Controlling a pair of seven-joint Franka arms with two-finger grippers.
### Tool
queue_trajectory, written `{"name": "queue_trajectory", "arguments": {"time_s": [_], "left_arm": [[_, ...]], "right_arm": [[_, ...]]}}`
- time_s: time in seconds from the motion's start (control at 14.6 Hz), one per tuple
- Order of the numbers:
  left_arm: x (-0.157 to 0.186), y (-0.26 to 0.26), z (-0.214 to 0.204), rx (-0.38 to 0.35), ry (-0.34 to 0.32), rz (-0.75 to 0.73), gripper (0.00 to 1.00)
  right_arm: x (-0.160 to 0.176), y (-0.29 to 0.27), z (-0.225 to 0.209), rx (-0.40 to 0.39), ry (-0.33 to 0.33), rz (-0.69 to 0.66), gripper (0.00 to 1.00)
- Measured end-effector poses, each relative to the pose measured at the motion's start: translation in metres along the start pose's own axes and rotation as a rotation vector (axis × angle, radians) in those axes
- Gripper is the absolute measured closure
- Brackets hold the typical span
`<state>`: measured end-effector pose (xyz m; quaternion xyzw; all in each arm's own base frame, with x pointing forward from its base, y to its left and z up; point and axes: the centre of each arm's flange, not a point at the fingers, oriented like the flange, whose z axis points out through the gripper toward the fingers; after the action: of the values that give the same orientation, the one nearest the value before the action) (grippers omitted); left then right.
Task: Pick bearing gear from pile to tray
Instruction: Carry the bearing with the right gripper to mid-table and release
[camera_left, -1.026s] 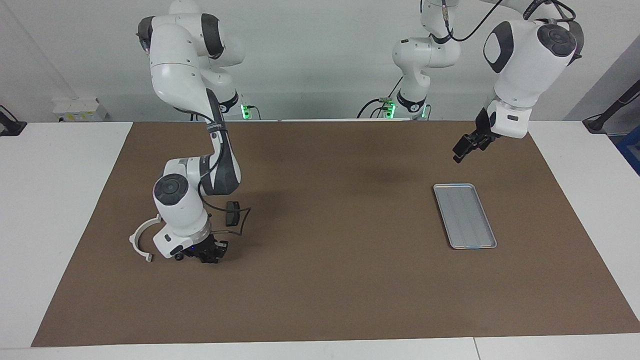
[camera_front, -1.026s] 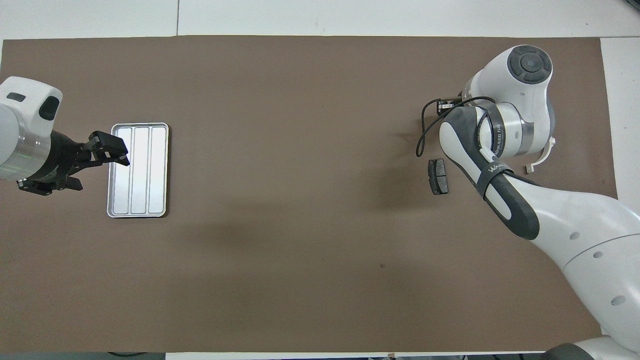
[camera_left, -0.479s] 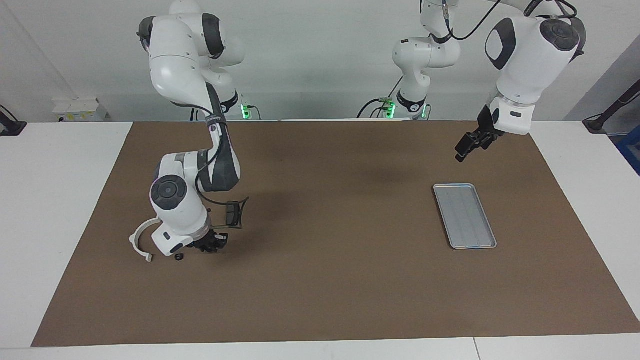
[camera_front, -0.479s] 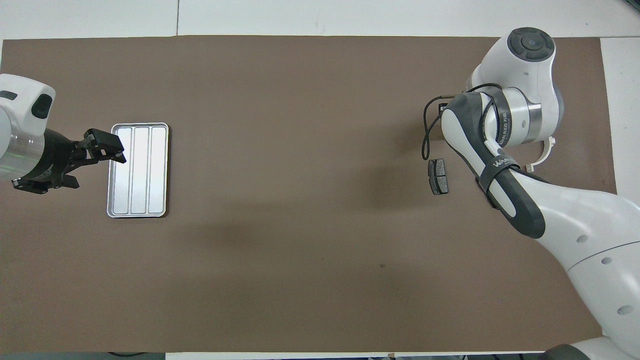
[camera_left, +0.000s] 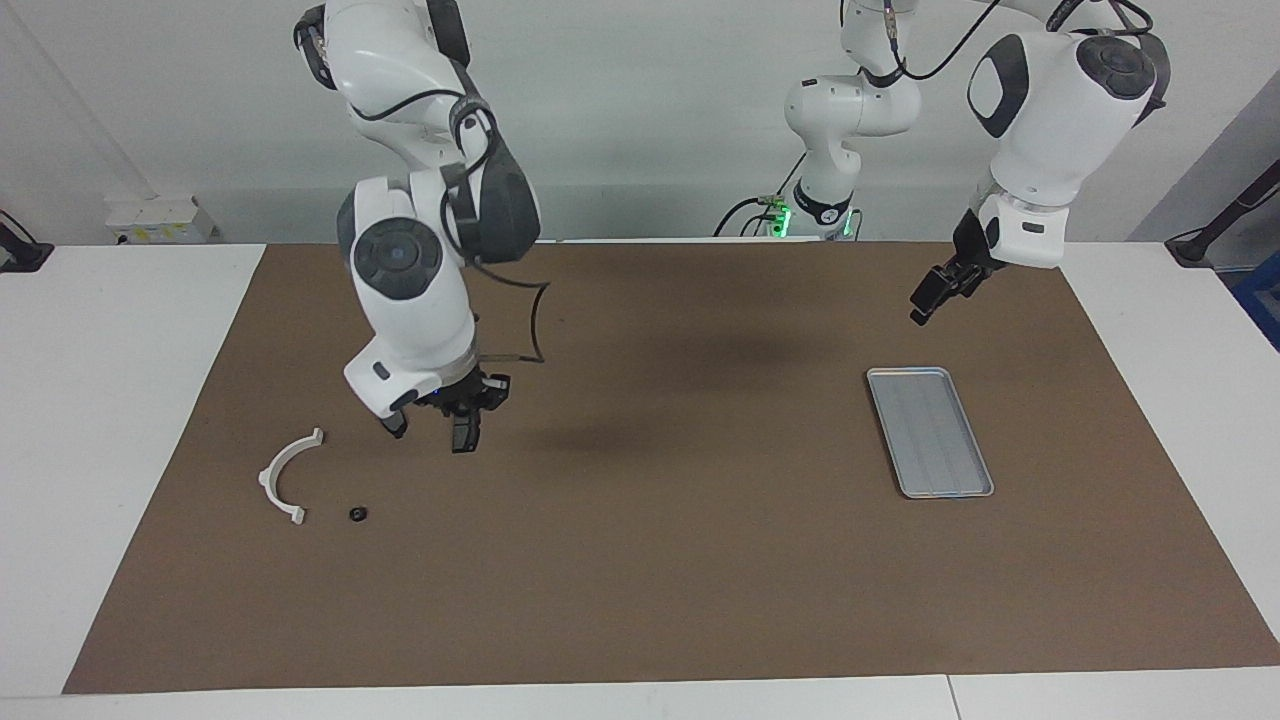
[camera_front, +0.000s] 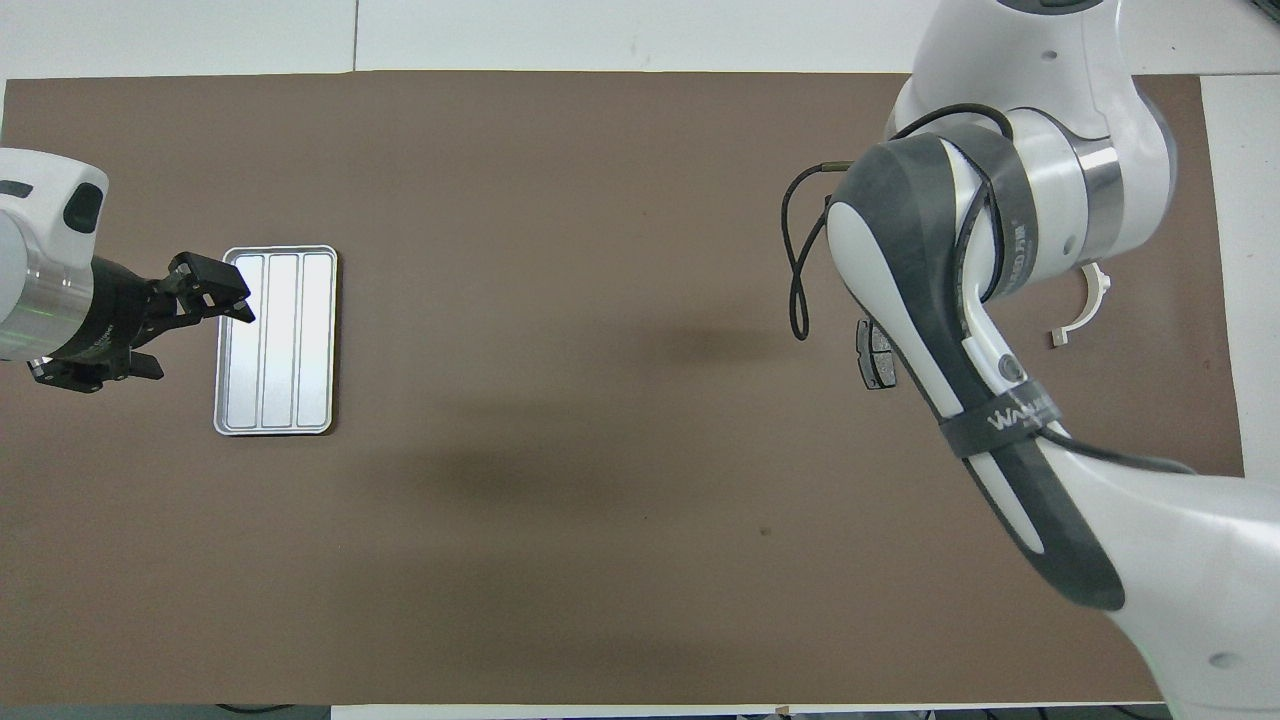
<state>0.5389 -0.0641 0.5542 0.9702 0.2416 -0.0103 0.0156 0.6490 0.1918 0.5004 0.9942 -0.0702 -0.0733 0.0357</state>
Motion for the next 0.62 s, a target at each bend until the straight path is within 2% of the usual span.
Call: {"name": "queue_trajectory", "arguments": {"time_s": [0.14, 0.34, 0.62], "left_arm": [[-0.001, 0.001, 0.000, 0.000, 0.000, -0.013, 0.00], [-0.004, 0.006, 0.000, -0.001, 0.001, -0.016, 0.00], [-0.010, 0.015, -0.002, -0.003, 0.005, -0.004, 0.00]], "right_arm": [[-0.042, -0.056, -0.021, 0.033, 0.000, 0.132, 0.65], [-0.097, -0.144, -0.022, 0.083, -0.013, 0.341, 0.65], [-0.140, -0.218, -0.008, 0.130, 0.007, 0.467, 0.65]]}}
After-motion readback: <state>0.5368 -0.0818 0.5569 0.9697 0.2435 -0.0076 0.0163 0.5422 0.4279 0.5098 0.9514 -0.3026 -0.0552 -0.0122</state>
